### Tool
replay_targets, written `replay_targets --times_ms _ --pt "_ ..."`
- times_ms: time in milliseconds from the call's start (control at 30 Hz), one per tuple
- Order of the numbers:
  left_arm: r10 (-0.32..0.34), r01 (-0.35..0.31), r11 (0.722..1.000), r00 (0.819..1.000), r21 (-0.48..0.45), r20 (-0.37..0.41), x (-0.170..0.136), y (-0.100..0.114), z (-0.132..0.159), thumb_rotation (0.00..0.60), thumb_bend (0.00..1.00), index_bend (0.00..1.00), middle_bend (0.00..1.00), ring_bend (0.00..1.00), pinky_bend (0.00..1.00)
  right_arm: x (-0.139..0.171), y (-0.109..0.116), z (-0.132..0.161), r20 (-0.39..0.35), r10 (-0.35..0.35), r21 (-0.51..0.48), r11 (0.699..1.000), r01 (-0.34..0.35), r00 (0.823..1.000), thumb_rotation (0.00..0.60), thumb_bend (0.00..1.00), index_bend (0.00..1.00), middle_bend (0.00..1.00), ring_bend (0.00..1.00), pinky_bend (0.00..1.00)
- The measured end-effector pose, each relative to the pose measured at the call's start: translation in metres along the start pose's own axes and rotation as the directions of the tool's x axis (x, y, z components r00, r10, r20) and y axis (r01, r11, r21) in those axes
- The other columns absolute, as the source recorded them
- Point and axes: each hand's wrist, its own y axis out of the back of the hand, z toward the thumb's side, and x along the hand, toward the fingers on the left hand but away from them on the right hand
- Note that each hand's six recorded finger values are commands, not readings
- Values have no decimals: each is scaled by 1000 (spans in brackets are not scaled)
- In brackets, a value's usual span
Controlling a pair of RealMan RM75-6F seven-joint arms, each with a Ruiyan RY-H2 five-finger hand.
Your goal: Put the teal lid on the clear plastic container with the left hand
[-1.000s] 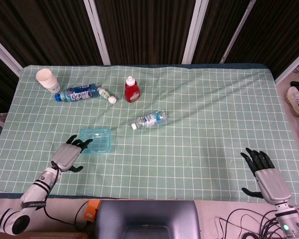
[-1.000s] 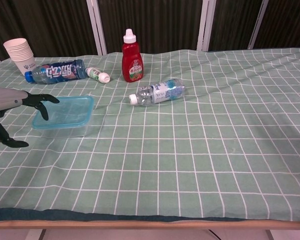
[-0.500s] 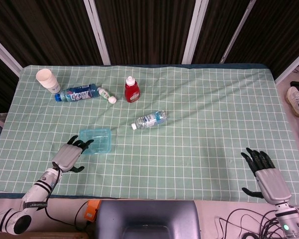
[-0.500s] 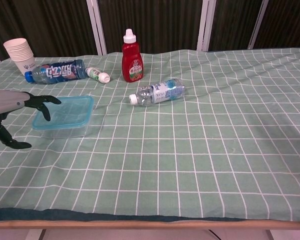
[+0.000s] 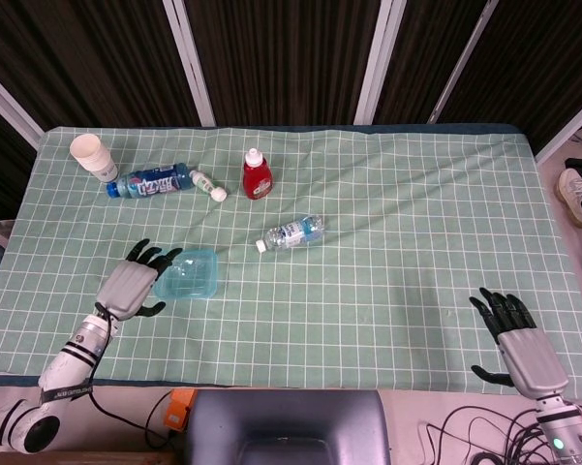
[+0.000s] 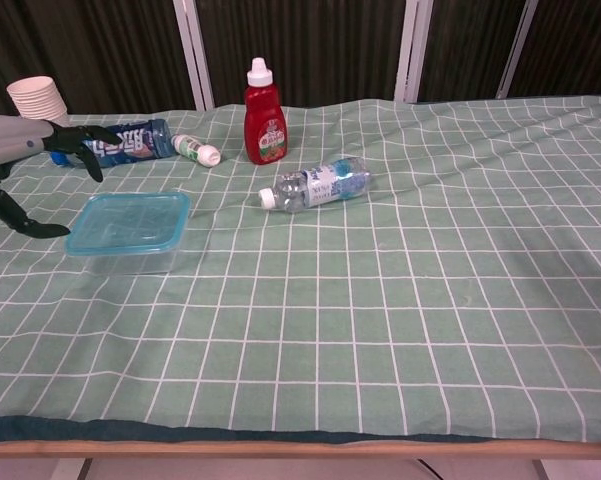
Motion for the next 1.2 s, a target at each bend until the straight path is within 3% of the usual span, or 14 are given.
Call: replay_targets --times_ms 433,1200 --pt "-63 62 998 997 -16 -44 27 -17 -4 600 263 0 241 101 11 0 2 -2 4 -2 -6 1000 2 1000 600 185 0 0 0 0" --pt "-120 119 993 989 -25 -90 34 -29 -16 600 299 0 215 79 1 0 2 -3 9 -2 -7 1000 2 1000 600 185 0 0 0 0"
